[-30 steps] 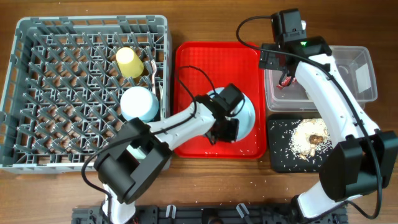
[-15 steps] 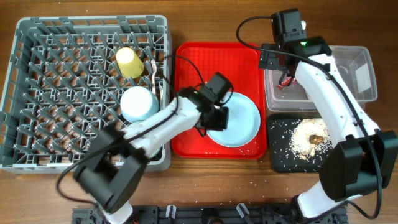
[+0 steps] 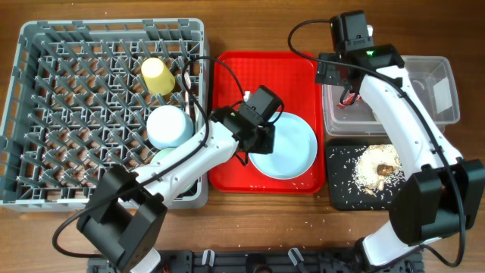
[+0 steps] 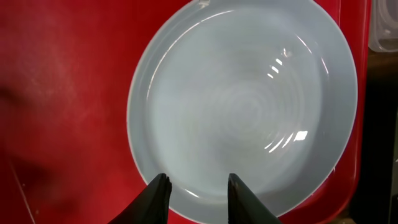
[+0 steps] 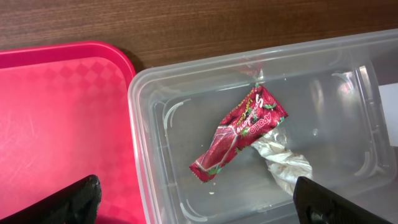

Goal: Sort waste into correct bins and load items into the dishwasher rack

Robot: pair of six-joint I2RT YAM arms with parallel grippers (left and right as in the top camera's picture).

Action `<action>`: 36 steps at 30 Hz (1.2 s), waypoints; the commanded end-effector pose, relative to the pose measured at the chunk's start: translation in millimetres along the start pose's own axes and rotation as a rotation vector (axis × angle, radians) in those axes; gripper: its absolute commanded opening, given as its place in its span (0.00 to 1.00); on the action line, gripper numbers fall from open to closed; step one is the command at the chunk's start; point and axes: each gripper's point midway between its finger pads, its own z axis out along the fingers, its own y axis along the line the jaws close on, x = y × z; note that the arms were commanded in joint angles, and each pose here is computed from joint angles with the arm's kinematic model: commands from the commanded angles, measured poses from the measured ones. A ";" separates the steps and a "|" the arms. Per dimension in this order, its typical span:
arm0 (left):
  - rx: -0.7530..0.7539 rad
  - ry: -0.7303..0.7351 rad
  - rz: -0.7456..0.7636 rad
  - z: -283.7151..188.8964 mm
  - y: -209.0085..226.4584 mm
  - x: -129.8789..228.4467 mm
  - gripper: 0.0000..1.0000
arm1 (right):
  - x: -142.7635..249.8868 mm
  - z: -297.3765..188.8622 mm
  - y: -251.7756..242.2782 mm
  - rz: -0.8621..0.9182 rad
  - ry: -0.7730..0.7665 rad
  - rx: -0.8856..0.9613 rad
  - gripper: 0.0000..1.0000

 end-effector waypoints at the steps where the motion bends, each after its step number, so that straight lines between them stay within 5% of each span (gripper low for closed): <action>1: 0.095 0.070 0.000 2.5 -20.1 14.9 0.31 | -4.9 -3.4 -4.5 -0.004 -0.019 0.016 1.00; 12: 0.078 0.016 0.111 16.3 -68.3 40.7 0.29 | -4.9 -3.5 -4.4 -0.005 -0.019 0.016 1.00; 14: 0.041 0.031 0.112 30.0 -61.7 43.6 0.25 | -4.9 -3.5 -4.4 -0.004 -0.019 0.016 1.00; 16: -0.022 0.044 0.109 47.7 -49.3 46.3 0.04 | -4.9 -3.5 -4.4 -0.005 -0.019 0.016 1.00; 21: -0.218 0.041 0.075 77.3 -6.8 46.8 0.04 | -4.9 -3.5 -4.4 -0.005 -0.019 0.016 1.00; 36: -0.398 0.153 -0.171 58.1 90.8 35.1 0.04 | -4.9 -3.5 -4.4 -0.004 -0.019 0.016 1.00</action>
